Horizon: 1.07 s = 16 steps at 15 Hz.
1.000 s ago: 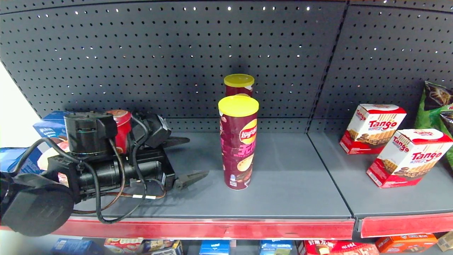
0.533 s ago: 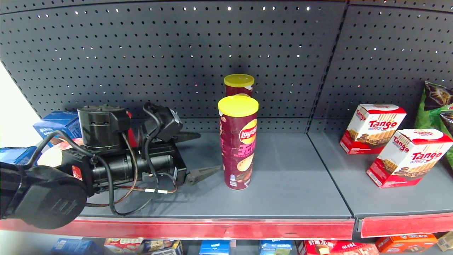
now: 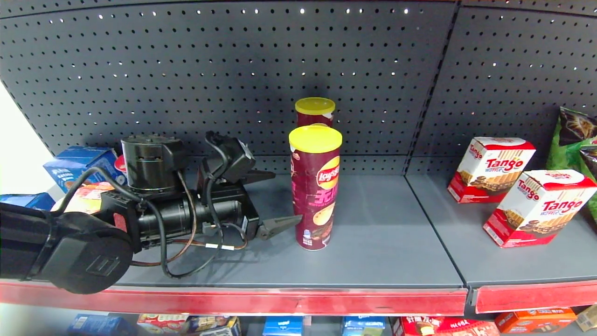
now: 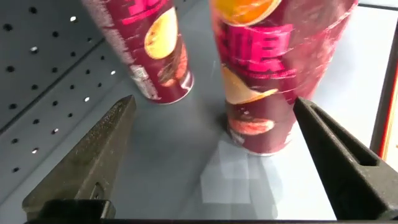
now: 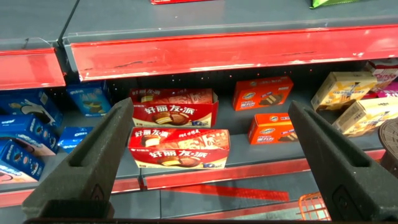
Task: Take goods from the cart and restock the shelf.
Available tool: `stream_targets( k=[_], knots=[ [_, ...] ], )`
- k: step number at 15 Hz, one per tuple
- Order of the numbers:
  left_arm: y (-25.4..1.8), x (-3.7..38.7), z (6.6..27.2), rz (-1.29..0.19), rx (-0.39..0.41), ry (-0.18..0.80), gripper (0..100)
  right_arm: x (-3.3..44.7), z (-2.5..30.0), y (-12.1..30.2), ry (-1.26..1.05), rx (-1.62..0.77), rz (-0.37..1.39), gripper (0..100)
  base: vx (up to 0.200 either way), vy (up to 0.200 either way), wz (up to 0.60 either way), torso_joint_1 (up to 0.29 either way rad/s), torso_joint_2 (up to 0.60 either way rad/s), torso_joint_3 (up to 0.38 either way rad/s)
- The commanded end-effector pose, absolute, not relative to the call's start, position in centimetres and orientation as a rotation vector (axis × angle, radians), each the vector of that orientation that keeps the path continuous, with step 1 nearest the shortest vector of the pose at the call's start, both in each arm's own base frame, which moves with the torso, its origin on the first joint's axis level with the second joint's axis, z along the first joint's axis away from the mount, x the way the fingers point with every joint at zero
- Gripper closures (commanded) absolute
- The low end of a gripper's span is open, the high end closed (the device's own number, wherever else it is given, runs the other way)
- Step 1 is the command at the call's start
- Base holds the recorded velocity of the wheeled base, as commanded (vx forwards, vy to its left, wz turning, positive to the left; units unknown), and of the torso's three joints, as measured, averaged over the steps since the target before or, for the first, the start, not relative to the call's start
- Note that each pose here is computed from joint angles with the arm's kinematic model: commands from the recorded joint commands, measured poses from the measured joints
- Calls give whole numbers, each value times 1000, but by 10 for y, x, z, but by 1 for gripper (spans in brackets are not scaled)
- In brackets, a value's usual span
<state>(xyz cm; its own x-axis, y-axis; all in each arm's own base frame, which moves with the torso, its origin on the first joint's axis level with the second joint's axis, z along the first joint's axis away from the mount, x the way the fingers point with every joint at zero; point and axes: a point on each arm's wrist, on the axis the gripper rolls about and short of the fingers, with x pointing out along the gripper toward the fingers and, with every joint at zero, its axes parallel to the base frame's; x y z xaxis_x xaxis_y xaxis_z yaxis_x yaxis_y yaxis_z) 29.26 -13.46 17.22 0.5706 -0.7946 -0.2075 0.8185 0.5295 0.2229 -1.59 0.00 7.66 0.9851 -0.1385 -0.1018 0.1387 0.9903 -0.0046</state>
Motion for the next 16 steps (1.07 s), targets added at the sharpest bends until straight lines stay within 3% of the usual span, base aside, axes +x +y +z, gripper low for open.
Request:
stream_targets(
  k=[1,12,16],
  knots=[
    [-137,297,171,-946,317,87,0,-16,76,0,104,1,-139,0,0,0,0,0,0,0],
    [-97,315,175,-776,350,82,0,-16,77,0,103,1,-139,0,0,0,0,0,0,0],
    [-76,299,194,-713,353,36,0,-16,77,0,103,3,-140,0,0,0,0,0,0,0]
  ],
)
